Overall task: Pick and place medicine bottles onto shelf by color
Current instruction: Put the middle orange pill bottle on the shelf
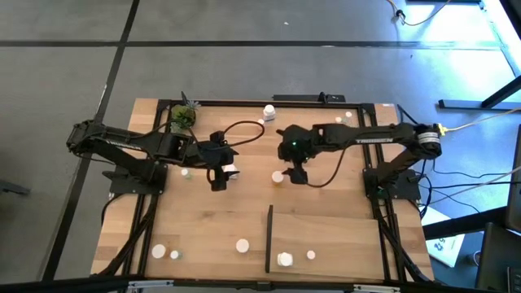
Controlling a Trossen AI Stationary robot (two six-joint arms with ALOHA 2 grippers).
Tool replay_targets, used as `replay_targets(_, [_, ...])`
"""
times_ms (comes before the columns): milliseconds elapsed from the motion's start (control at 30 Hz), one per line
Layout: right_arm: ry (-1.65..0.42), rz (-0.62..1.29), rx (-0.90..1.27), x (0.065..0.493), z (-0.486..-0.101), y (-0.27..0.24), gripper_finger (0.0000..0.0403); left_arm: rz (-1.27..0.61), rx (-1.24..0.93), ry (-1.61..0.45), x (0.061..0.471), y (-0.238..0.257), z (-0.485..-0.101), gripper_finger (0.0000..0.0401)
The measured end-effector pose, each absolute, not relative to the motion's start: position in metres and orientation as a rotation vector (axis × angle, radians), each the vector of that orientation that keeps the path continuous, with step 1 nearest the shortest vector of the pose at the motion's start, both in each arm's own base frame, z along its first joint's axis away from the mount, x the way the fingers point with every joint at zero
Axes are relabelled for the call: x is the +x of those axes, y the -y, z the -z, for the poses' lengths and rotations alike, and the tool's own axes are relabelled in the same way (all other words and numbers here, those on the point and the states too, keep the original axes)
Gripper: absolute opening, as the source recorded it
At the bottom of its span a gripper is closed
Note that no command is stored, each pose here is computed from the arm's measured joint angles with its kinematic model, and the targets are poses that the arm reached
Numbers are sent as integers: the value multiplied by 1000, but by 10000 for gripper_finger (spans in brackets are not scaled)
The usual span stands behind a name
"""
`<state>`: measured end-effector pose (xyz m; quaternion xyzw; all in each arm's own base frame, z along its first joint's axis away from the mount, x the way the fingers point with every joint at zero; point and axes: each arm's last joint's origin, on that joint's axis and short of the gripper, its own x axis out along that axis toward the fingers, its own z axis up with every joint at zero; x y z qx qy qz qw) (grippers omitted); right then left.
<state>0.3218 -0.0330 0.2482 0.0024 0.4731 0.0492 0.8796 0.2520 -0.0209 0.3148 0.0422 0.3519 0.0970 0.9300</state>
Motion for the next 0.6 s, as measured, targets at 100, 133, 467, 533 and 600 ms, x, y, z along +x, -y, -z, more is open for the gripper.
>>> replay_targets(100, [-997, -108, 13, 325, -233, 34, 313, -199, 87, -722, 252, 21, -315, 277])
replay_targets(133, [-1007, -114, 19, 326, -229, 34, 313, -199, 87, -722, 252, 21, -315, 277])
replay_targets(467, [-1050, -167, 26, 339, -198, 34, 313, -199, 87, -721, 252, 21, -315, 277])
replay_targets(533, [-1047, -177, 33, 340, -196, 34, 313, -199, 87, -721, 252, 21, -315, 277])
replay_targets(600, [-1038, -179, 30, 341, -197, 33, 313, -199, 87, -721, 252, 21, -315, 277])
